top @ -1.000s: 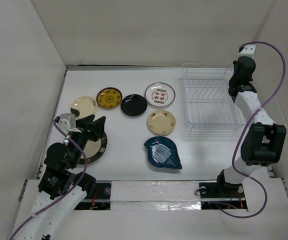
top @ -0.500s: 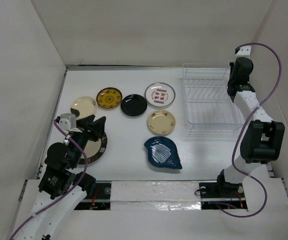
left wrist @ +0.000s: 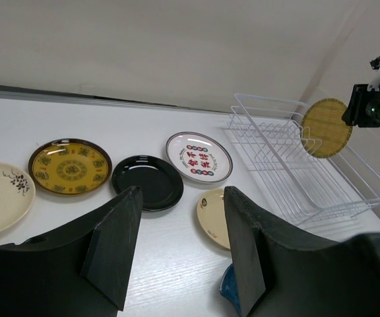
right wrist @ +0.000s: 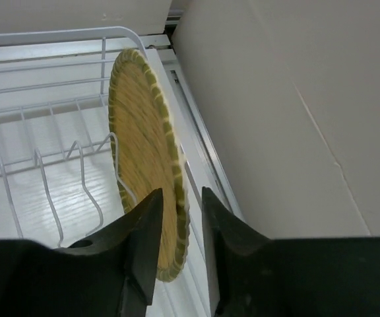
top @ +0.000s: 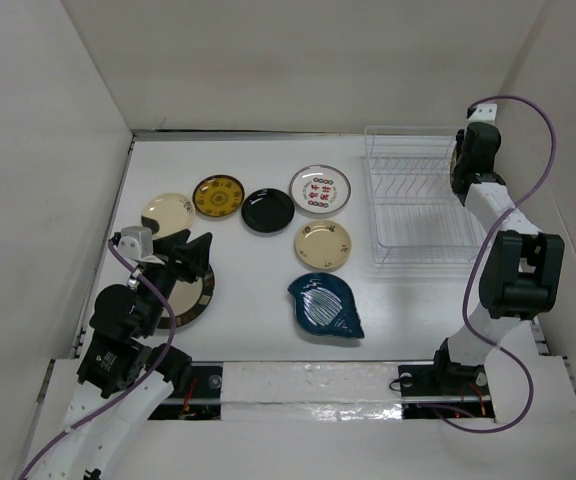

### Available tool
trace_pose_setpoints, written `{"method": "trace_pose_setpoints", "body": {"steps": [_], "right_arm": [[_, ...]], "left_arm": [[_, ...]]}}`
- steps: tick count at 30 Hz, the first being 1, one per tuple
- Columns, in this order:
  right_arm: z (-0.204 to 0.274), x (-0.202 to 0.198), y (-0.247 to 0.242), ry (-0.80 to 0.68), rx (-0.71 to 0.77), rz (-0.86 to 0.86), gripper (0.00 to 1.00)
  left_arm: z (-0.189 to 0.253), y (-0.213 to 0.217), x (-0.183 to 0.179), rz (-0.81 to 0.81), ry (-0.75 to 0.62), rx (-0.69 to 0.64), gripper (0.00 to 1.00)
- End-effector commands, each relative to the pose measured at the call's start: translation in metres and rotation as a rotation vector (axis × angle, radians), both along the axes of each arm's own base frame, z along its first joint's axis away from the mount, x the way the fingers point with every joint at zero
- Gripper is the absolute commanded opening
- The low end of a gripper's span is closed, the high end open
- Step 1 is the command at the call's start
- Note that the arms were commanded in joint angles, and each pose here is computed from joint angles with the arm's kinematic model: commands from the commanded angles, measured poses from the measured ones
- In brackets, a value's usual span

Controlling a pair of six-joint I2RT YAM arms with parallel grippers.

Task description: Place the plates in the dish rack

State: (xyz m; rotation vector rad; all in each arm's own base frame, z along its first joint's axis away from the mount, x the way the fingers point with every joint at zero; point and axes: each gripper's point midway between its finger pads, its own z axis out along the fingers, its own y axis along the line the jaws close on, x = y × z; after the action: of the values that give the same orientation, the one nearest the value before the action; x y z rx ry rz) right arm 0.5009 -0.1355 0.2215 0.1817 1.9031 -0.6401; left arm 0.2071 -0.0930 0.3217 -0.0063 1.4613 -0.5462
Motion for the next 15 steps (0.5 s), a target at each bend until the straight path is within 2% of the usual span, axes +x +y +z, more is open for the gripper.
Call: {"method": "trace_pose_setpoints", "body": {"steps": [1, 5, 9, 10, 12, 13, 14, 15], "right_arm": [[0.031, 0.005, -0.004, -0.13, 0.041, -0.036, 0.47], [0.074, 0.01, 0.02, -0.251, 0.145, 0.016, 0.53], [0.102, 0.015, 0.082, -0.317, 0.293, 0.146, 0.51], [0.104, 0.018, 0.119, -0.309, 0.329, 0.242, 0.46], [0.108, 0.016, 0.158, -0.304, 0.359, 0.31, 0.39], [0.108, 0.014, 0.199, -0.29, 0.383, 0.391, 0.14], [0.108, 0.012, 0.221, -0.282, 0.403, 0.444, 0.04], [0.094, 0.011, 0.244, -0.224, 0.436, 0.478, 0.0]], "left_arm": [[0.004, -0.003, 0.004, -0.003, -0.013, -0.013, 0.5], [0.003, -0.004, 0.005, -0.006, -0.005, -0.006, 0.5], [-0.001, -0.005, 0.008, -0.004, 0.009, 0.0, 0.5], [-0.001, -0.006, 0.009, -0.005, 0.01, 0.0, 0.5], [-0.004, -0.007, 0.011, -0.004, 0.021, 0.007, 0.5], [-0.005, -0.007, 0.012, -0.004, 0.023, 0.008, 0.5], [-0.005, -0.007, 0.012, -0.003, 0.027, 0.008, 0.5], [-0.007, -0.008, 0.013, -0.004, 0.033, 0.013, 0.49]]}}
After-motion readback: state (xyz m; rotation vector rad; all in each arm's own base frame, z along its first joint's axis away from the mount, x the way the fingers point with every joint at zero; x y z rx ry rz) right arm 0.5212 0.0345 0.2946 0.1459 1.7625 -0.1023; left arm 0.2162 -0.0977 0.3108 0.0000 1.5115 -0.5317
